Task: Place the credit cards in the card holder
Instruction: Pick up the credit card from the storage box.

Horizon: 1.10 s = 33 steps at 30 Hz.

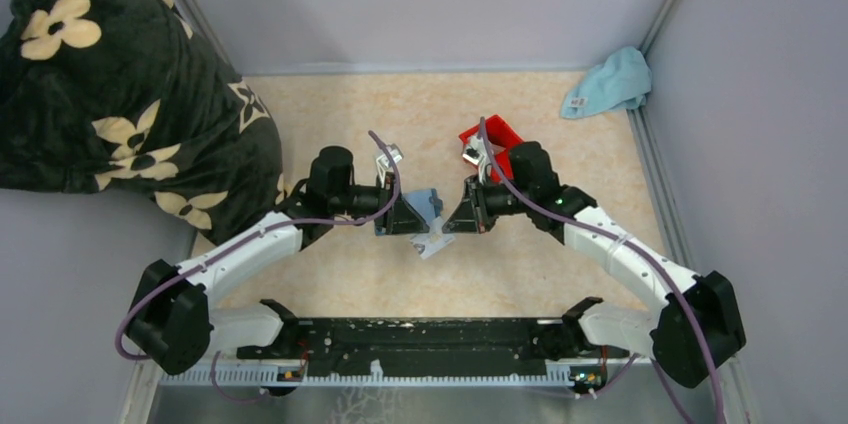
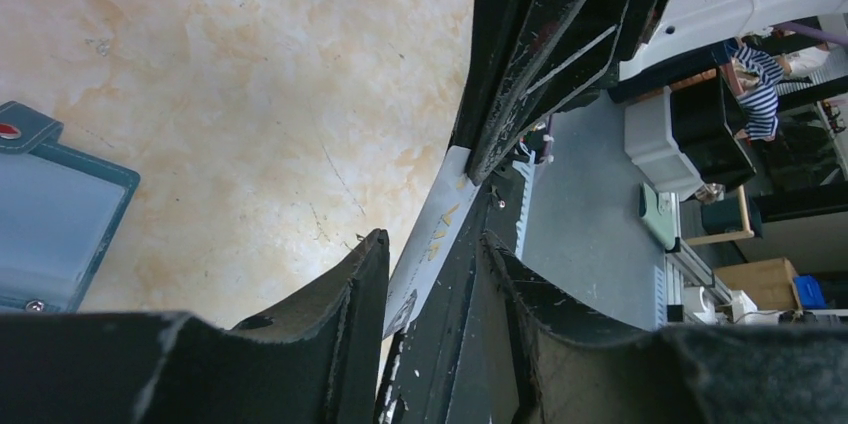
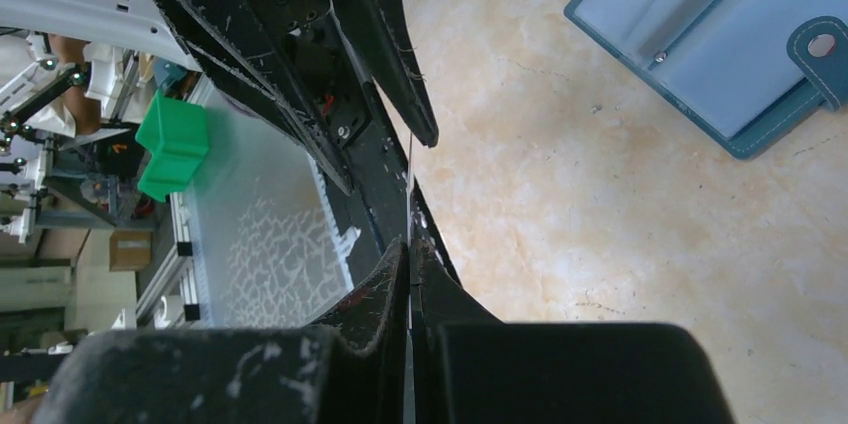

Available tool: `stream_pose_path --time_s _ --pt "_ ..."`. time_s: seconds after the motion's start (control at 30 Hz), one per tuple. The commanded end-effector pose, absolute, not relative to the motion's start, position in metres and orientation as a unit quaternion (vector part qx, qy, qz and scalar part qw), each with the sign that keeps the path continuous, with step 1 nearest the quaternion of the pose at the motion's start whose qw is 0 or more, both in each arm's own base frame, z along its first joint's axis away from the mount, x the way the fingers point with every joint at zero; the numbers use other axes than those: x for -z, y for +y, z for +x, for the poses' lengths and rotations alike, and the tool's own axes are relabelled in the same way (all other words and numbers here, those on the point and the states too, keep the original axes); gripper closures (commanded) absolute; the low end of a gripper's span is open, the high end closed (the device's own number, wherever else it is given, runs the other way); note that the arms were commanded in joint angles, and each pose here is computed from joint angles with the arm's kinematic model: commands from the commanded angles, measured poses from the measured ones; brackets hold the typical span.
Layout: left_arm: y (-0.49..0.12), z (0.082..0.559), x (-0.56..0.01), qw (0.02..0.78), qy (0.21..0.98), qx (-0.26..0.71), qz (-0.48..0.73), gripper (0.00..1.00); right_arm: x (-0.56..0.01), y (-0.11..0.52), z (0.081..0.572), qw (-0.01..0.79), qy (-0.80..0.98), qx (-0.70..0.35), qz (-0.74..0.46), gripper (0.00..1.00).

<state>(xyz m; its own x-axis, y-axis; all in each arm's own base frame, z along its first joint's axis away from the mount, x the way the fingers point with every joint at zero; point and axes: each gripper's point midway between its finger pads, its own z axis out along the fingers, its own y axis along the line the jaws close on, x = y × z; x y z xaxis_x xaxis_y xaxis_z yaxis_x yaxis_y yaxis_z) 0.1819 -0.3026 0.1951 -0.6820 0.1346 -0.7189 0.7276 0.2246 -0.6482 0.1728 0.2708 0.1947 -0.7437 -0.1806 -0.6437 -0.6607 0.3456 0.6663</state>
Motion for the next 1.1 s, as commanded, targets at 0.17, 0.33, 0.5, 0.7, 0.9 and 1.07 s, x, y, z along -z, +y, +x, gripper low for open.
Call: stream_pose_path --time_s 0.17,0.33,0.5,0.7,0.9,1.07 --pt "-0.304 0.173 -0.185 0.245 0.727 0.554 0.324 0.64 -0.211 0.284 0.181 0.255 0.756 -0.526 -0.295 1.0" --pt "-0.305 0.175 -0.181 0.242 0.734 0.546 0.322 0.74 -0.211 0.284 0.185 0.252 0.757 -0.526 -0.295 1.0" --pt "-0.305 0.176 -0.175 0.234 0.74 0.544 0.32 0.88 -0.212 0.283 0.189 0.254 0.754 -0.53 -0.294 1.0" --pt "-0.308 0.175 -0.173 0.225 0.738 0.551 0.318 1.0 -0.209 0.285 0.191 0.249 0.753 -0.533 -0.294 1.0" --pt "-0.309 0.173 -0.172 0.215 0.737 0.558 0.315 1.0 -0.209 0.286 0.195 0.25 0.751 -0.537 -0.293 1.0" --pt "-0.308 0.173 -0.171 0.217 0.738 0.557 0.313 1.0 -0.211 0.284 0.2 0.255 0.748 -0.539 -0.29 1.0"
